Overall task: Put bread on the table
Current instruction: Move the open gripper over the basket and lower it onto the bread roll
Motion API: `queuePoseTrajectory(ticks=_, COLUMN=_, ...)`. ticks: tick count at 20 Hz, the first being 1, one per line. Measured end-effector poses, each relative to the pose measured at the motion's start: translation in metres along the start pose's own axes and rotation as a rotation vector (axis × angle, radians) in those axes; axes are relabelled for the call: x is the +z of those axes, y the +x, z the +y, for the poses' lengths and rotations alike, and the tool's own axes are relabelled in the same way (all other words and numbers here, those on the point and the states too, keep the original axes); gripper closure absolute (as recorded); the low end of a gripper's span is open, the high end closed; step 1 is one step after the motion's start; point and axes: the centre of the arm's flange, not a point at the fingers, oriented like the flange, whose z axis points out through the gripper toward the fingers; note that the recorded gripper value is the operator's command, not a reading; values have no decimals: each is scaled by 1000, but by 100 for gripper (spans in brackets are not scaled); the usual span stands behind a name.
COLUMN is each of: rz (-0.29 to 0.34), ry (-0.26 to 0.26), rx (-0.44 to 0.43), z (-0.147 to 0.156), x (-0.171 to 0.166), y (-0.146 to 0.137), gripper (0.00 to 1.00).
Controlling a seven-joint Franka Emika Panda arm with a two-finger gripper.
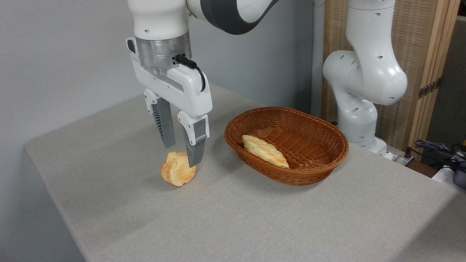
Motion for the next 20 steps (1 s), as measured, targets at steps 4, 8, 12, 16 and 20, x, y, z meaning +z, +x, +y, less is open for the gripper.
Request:
queuePoseTrajectory(ticks=4, rz=-55, ry=-56, rx=83, z=21, x=7, y=7, gripper=0)
queuePoseTrajectory(ticks=8, rz=-71, ry=-54, rx=109, z=30, x=9, y=12, gripper=0)
queuePoseTrajectory(ticks=12, rz=-75, ry=-58, rx=110, z=29, x=10, y=11, gripper=0)
queuePoseTrajectory(ticks=16, rz=-121, ry=-100, rx=129, z=37, x=19, y=1, gripper=0)
queuePoseTrajectory(ticks=20, rz=-172, ry=-145, rx=220, z=58, x=27, y=-28, gripper=0)
